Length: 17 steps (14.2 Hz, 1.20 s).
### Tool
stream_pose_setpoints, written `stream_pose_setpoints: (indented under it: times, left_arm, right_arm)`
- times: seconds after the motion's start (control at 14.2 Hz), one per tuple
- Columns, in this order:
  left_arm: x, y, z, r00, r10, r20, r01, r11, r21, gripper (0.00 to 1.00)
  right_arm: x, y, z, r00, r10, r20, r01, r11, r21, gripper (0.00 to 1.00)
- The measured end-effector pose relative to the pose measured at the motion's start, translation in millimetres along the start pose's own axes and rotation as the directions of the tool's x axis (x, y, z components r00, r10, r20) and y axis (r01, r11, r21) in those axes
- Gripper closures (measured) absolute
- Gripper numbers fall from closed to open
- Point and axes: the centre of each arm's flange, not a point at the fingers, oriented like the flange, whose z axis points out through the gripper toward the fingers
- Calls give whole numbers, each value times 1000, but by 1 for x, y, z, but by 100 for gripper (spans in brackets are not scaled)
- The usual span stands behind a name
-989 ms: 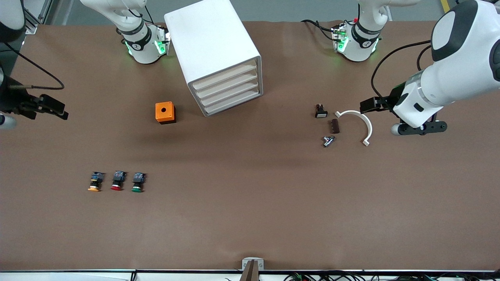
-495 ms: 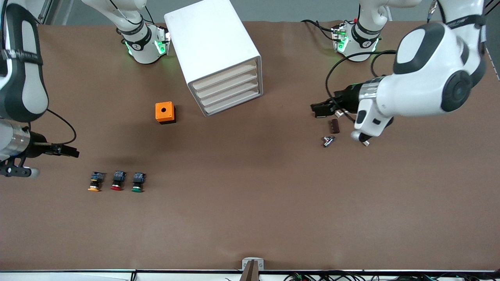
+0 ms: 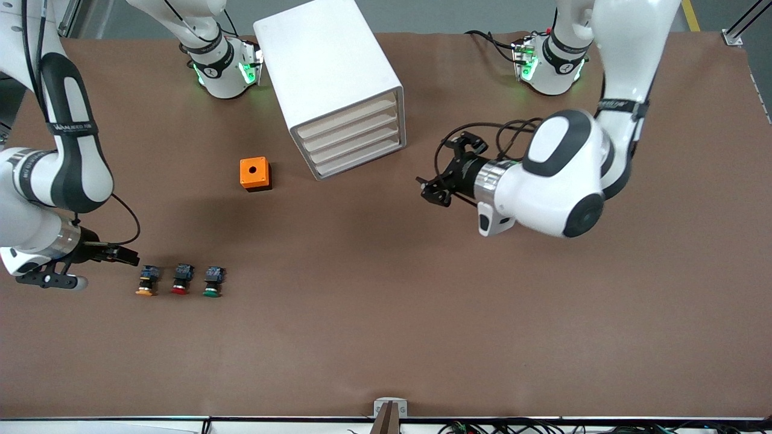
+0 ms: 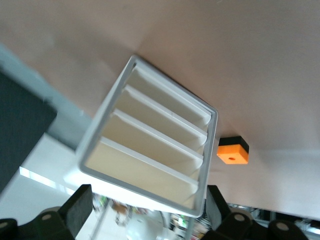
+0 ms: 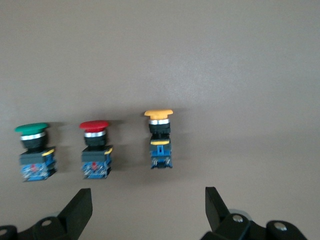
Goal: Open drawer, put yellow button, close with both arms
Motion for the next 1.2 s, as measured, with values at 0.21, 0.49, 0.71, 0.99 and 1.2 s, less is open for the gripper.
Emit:
stream_pose_setpoints:
  times: [0.21, 0.49, 0.71, 0.99, 1.2]
  left_arm:
    - [12, 27, 40, 962, -260, 80, 254, 964, 83, 0]
    - [27, 45, 74, 844, -529, 93, 506, 841, 192, 0]
    - [30, 51, 104, 766, -639, 75, 598, 750, 283, 0]
    - [40, 55, 137, 679, -734, 17, 672, 630, 389, 2]
    - [41, 55, 167, 636, -770, -49, 710, 559, 429, 11]
  right_arm:
    - [-4, 4, 42, 1000, -3, -1, 3, 1000, -3, 0]
    - [-6, 3, 78, 1000, -6, 15, 6, 1000, -4, 0]
    - [-8, 1, 98, 1000, -9, 16, 9, 1000, -3, 0]
    - [-8, -2, 115, 1000, -13, 19, 13, 1000, -1, 0]
    - [-6, -2, 117, 1000, -14, 18, 14, 1000, 0, 10]
